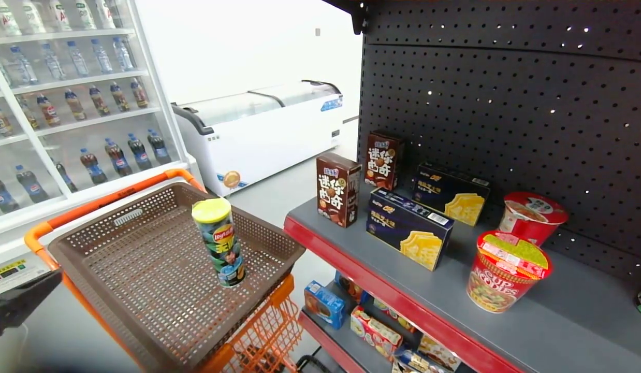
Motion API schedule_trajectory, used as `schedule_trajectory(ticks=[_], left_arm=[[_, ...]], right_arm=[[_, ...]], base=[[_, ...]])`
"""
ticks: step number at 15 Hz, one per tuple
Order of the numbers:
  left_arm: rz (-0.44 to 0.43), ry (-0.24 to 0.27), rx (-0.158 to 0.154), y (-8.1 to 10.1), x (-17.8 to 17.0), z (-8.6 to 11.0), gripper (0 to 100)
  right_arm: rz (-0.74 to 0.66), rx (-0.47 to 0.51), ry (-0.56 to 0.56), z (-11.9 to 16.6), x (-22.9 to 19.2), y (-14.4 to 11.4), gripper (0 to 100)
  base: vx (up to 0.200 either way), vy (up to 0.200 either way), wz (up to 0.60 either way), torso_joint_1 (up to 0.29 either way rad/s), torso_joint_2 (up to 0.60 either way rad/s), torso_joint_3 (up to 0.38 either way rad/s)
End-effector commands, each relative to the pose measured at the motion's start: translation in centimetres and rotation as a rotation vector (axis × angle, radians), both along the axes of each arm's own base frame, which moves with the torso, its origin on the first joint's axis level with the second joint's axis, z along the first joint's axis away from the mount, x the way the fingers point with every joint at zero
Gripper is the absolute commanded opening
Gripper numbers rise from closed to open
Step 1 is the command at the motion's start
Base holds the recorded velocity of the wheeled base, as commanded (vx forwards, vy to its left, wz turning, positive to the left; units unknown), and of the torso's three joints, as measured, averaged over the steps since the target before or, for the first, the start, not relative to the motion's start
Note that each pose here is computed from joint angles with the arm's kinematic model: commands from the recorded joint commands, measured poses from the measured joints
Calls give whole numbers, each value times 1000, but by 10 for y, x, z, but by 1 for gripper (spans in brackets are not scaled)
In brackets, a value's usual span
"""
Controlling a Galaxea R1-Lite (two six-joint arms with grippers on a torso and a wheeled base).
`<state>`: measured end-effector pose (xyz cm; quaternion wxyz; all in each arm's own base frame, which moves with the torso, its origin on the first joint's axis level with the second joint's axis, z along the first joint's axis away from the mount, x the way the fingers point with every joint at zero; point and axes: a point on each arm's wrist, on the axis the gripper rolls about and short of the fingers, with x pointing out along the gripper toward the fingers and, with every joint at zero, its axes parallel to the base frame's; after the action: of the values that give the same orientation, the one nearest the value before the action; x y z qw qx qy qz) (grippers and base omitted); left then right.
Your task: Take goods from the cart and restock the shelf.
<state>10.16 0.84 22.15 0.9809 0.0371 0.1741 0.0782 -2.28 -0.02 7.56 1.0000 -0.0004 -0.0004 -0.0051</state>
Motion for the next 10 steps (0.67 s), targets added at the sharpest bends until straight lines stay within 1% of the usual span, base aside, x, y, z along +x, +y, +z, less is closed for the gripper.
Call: schedule_trajectory(ticks=[1, 2, 3, 4, 6, 8, 10], left_arm=[[-104, 187, -80, 5, 84, -32, 100], [-155, 201, -108, 5, 99, -40, 100], [-173, 199, -115, 5, 106, -43, 100], [-199, 199, -123, 4, 123, -52, 100], [-224, 198, -128, 2, 142, -64, 100], [-283, 179, -141, -3, 154, -74, 100], [-323, 187, -143, -12, 162, -84, 100]], right_arm=[[1, -1, -1, 0, 0, 0, 100], [1, -1, -1, 0, 0, 0, 100], [1, -1, -1, 0, 0, 0, 100], [-1, -1, -1, 0, 0, 0, 100], [-1, -1, -1, 0, 0, 0, 100], [1, -1, -1, 0, 0, 0, 100], [-1, -1, -1, 0, 0, 0, 100]], base=[[0, 0, 0, 0, 0, 0], [0, 0, 0, 0, 0, 0], [0, 0, 0, 0, 0, 0], [0, 0, 0, 0, 0, 0], [0, 0, 0, 0, 0, 0], [0, 0, 0, 0, 0, 0], [0, 0, 0, 0, 0, 0]])
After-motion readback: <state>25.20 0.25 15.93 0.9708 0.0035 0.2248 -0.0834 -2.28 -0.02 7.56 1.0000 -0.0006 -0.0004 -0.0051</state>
